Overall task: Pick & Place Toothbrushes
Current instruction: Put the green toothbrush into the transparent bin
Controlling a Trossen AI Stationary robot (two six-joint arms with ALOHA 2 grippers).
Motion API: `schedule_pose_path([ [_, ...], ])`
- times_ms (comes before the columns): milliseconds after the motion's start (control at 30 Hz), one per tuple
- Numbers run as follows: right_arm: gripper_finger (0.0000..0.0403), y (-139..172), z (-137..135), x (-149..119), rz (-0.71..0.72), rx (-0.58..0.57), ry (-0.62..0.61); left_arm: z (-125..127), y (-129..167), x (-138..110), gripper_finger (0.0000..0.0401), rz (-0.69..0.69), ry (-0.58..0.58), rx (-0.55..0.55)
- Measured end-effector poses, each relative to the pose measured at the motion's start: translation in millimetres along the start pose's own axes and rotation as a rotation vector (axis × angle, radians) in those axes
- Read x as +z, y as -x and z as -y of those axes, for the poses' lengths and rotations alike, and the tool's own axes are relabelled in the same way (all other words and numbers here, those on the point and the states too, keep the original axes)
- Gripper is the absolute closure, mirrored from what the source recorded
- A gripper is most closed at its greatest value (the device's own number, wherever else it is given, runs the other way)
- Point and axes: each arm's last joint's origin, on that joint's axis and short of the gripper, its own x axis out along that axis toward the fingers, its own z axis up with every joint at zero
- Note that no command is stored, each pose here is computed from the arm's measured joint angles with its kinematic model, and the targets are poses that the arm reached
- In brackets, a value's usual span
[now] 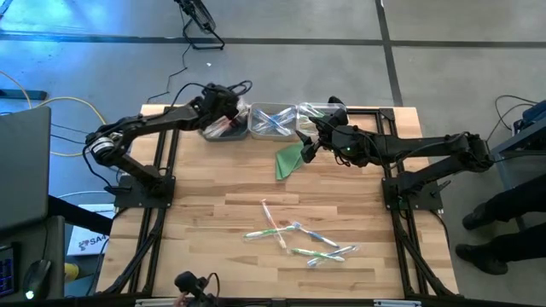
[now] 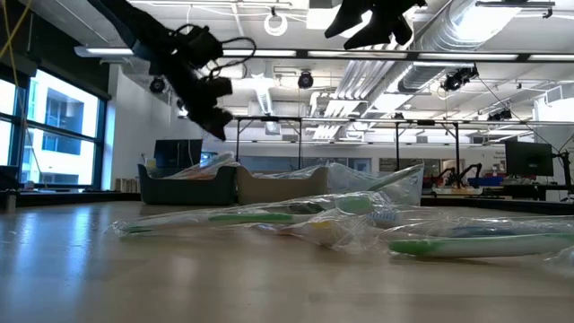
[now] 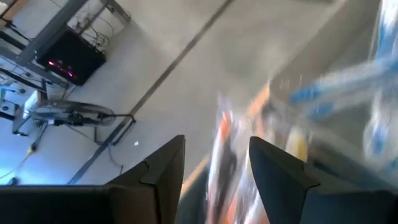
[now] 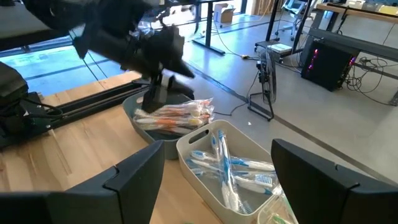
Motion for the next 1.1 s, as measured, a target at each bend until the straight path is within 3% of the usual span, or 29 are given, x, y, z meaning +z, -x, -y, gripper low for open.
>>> schedule_pose_path([
  [200, 0.0117, 0, 0, 0, 0.000, 0.001, -0.020, 1, 19, 36, 0.0226, 0.042, 0.106, -0.066],
  [500, 0.0117, 0, -1, 0, -0.008, 0.031, -0.048, 33, 53, 72, 0.0226, 0.180, 0.150, -0.436],
  [1100, 0.0117, 0, -1, 0, -0.011, 0.044, -0.048, 73, 85, 81, 0.0226, 0.235, 0.066, -0.573],
])
